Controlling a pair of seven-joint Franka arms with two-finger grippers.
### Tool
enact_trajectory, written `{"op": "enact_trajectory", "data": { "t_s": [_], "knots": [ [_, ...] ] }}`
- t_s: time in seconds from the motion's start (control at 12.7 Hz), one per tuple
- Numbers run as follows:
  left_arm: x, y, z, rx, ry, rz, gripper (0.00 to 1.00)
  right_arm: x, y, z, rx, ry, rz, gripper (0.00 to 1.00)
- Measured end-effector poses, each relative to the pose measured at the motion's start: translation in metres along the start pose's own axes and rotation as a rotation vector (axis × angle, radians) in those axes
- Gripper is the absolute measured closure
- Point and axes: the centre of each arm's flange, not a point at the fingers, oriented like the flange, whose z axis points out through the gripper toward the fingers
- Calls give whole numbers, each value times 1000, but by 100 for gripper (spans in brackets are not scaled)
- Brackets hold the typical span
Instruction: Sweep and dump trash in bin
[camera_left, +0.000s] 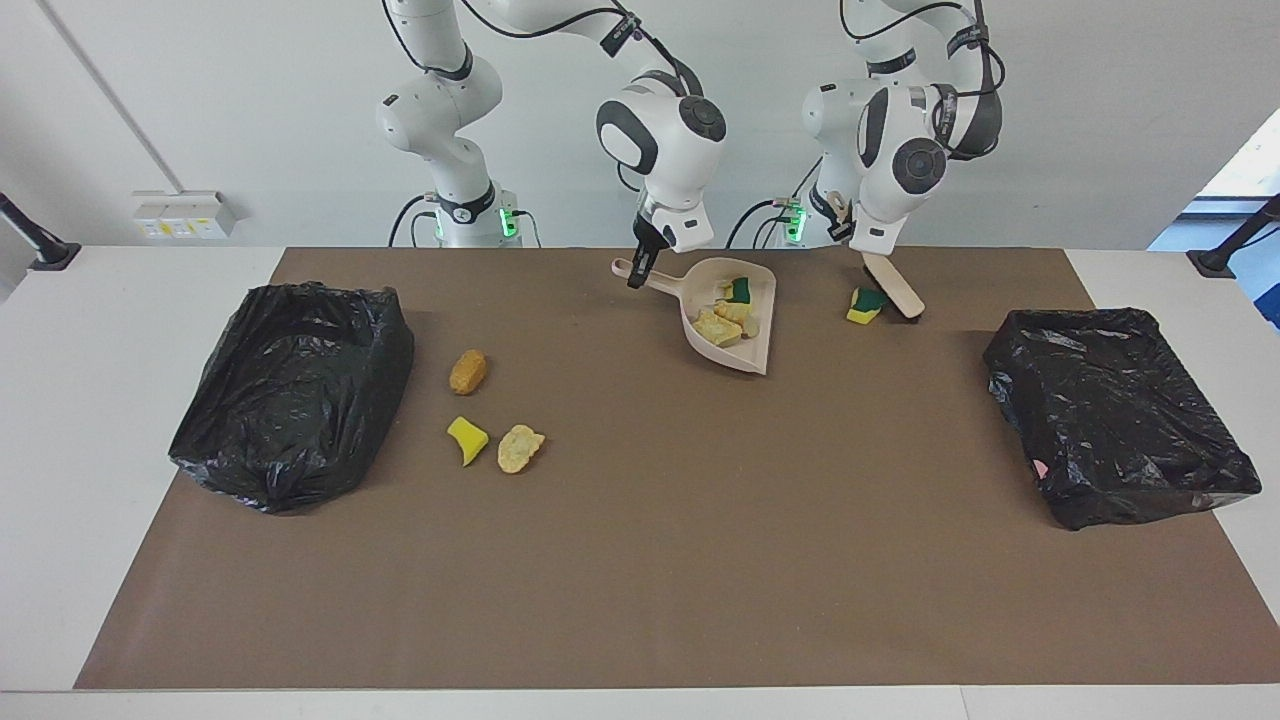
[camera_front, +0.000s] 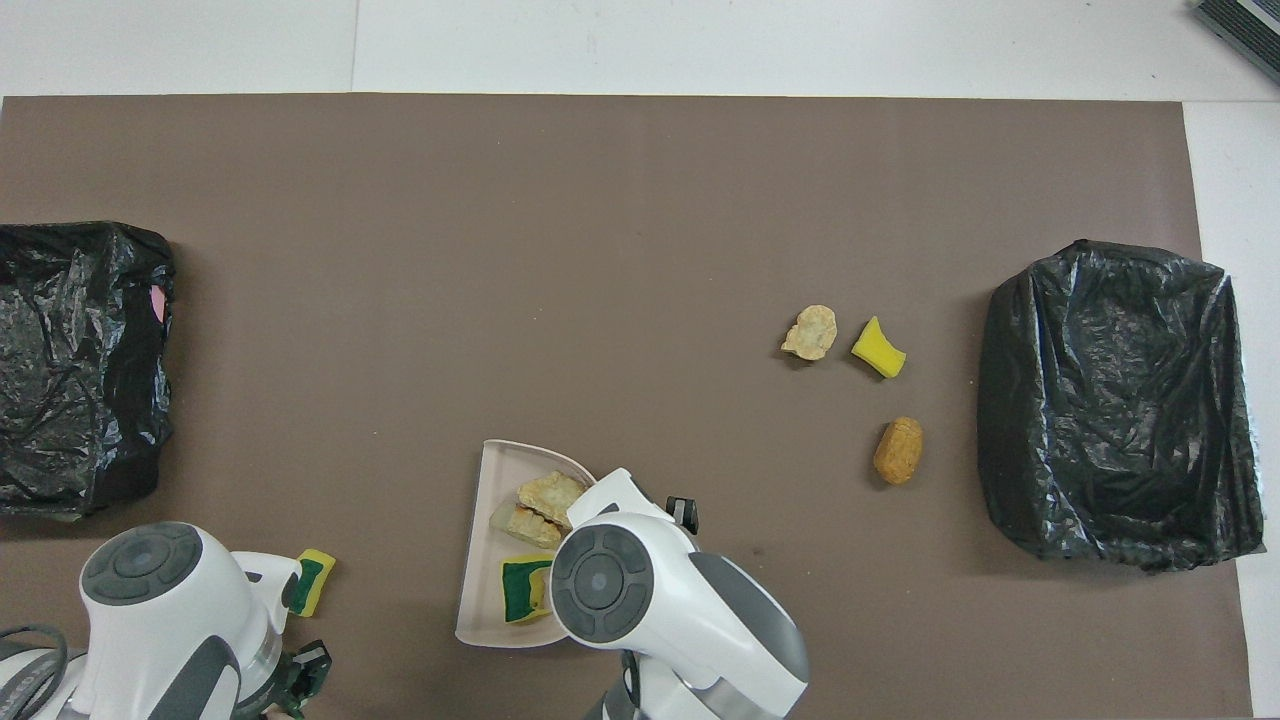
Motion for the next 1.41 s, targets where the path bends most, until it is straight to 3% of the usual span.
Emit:
{"op": "enact_trajectory", "data": {
  "t_s": [0.24, 0.71, 0.94, 1.41],
  "knots": [
    [6, 4, -3, -27, 44, 57, 74, -4, 3, 1, -6, -11, 5, 68],
    [21, 22, -6, -111, 111, 86, 74, -14, 4, 9, -21, -107, -34, 68],
    [22, 40, -6, -144, 137, 119, 74, -15, 4, 10, -24, -116, -39, 68],
    [-5, 98, -15, -108, 209, 324, 74, -16, 4, 10, -24, -123, -10, 68]
  ]
}}
